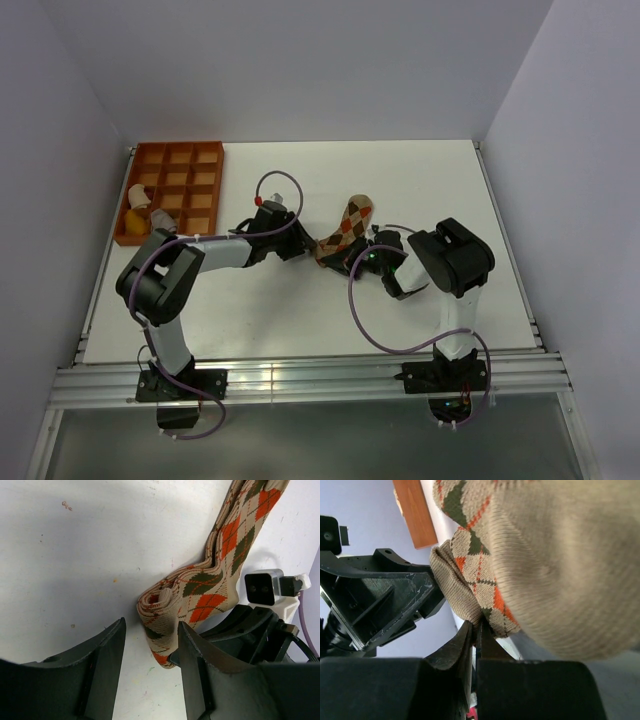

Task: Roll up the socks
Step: Roll the sock at the center of the board.

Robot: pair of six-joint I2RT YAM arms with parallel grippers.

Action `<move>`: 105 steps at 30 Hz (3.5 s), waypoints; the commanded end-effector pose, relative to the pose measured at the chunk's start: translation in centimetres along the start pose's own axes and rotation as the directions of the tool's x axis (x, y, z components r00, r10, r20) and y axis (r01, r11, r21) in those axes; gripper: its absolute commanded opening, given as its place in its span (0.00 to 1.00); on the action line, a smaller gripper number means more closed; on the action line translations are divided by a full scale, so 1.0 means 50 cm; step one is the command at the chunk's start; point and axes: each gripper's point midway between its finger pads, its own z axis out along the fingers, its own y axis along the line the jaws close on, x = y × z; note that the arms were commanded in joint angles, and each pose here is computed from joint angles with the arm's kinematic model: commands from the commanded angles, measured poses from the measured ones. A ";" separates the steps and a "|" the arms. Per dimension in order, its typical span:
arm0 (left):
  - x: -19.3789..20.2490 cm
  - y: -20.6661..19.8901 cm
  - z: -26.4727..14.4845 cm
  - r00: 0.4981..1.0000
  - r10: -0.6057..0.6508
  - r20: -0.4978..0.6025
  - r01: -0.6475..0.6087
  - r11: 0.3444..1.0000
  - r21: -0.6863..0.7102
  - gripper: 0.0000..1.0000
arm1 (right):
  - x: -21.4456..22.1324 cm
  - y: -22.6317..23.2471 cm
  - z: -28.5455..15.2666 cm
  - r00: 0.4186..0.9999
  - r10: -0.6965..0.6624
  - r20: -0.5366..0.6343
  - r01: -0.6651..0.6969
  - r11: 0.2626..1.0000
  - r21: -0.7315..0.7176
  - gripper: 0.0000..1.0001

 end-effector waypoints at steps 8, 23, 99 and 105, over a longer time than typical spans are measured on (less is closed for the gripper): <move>0.013 -0.009 0.027 1.000 0.010 -0.007 -0.010 1.000 -0.004 0.49 | 0.001 -0.025 -0.006 0.996 0.085 -0.012 -0.085 0.995 0.045 0.00; 0.012 0.002 0.047 1.000 0.009 -0.010 -0.010 0.998 -0.060 0.29 | -0.003 -0.029 -0.001 0.999 0.029 -0.016 -0.028 0.997 0.072 0.00; 0.005 0.040 0.019 0.953 0.241 -0.182 -0.293 0.883 -0.366 0.00 | 0.055 0.102 0.093 0.155 -0.987 -0.051 0.951 0.135 0.278 0.48; 0.008 0.040 0.020 0.954 0.235 -0.185 -0.288 0.886 -0.364 0.00 | 0.059 0.122 0.091 0.167 -0.986 -0.017 0.949 0.156 0.275 0.48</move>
